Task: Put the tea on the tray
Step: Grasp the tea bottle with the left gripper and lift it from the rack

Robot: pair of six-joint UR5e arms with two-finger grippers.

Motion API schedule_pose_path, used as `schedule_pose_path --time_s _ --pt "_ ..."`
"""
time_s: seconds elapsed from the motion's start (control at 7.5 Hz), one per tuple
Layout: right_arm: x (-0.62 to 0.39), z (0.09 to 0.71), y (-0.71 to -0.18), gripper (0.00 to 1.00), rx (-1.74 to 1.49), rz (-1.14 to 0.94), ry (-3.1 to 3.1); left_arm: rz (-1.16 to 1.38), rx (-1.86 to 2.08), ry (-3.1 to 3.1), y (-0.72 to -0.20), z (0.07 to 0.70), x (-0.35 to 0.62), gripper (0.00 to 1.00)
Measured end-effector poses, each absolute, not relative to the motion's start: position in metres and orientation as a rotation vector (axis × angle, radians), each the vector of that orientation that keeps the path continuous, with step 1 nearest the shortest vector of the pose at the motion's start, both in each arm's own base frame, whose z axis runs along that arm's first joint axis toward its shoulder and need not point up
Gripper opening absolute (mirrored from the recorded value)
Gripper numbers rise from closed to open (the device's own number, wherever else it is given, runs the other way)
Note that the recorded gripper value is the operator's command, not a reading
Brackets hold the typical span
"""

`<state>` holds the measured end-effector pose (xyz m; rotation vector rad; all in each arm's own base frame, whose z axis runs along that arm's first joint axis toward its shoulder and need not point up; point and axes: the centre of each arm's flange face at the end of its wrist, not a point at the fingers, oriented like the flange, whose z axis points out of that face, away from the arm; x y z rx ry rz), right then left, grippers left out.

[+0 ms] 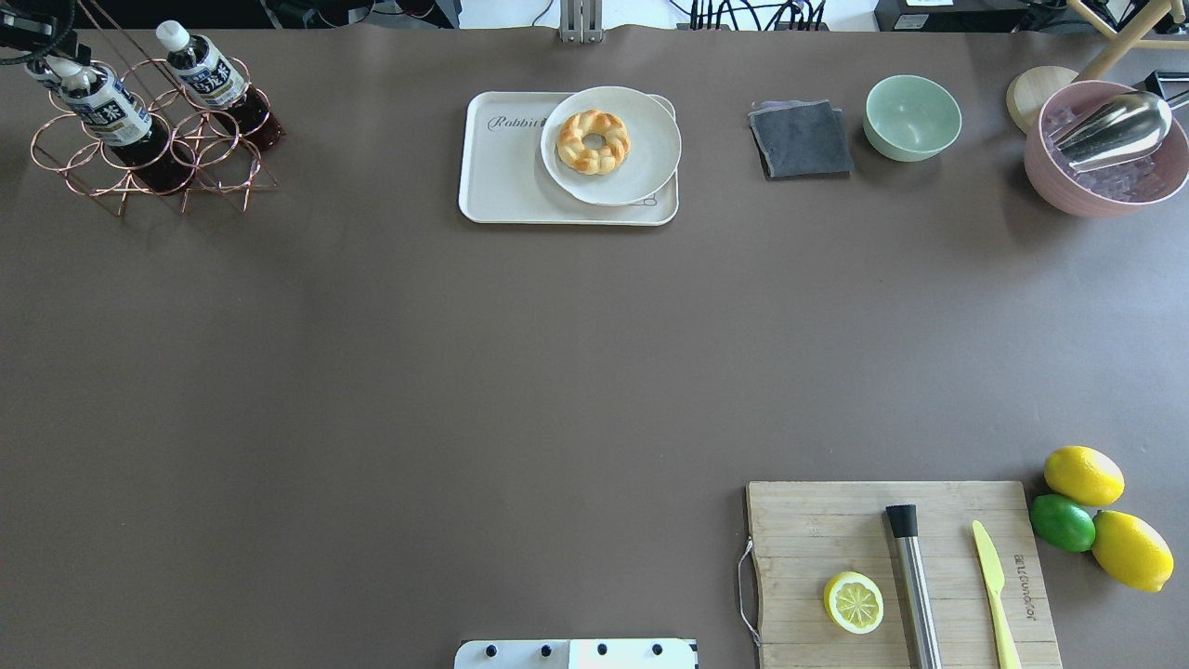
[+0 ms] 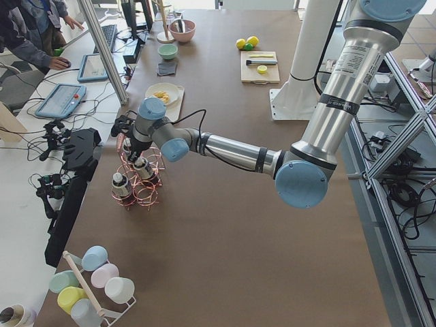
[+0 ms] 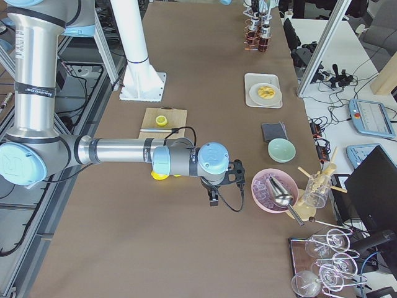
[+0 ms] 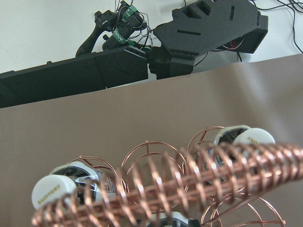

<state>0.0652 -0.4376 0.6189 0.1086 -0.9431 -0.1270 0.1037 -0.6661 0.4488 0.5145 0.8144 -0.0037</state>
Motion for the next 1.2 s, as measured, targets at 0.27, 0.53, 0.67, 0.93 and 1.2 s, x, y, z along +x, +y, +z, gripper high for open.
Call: schedule_pose_path --time_s 0.27,0.53,0.67,0.93,1.2 --pt "0.065 0.618 -0.438 1.0 0.111 -0.128 -0.943 -0.029 0.494 0.877 -0.677 0.41 0.06 0.0" --pt "0.065 0.619 -0.438 1.0 0.108 -0.127 -0.943 -0.027 0.501 0.894 -0.664 0.372 0.037 0.0" --pt "0.065 0.62 -0.438 1.0 0.106 -0.126 -0.943 -0.026 0.503 0.89 -0.649 0.36 0.029 0.0" --pt "0.065 0.621 -0.438 1.0 0.104 -0.125 -0.943 -0.029 0.499 0.885 -0.617 0.328 0.02 0.0" --pt "0.065 0.618 -0.441 1.0 0.111 -0.129 -0.937 -0.047 0.457 0.837 -0.606 0.266 0.036 0.0"
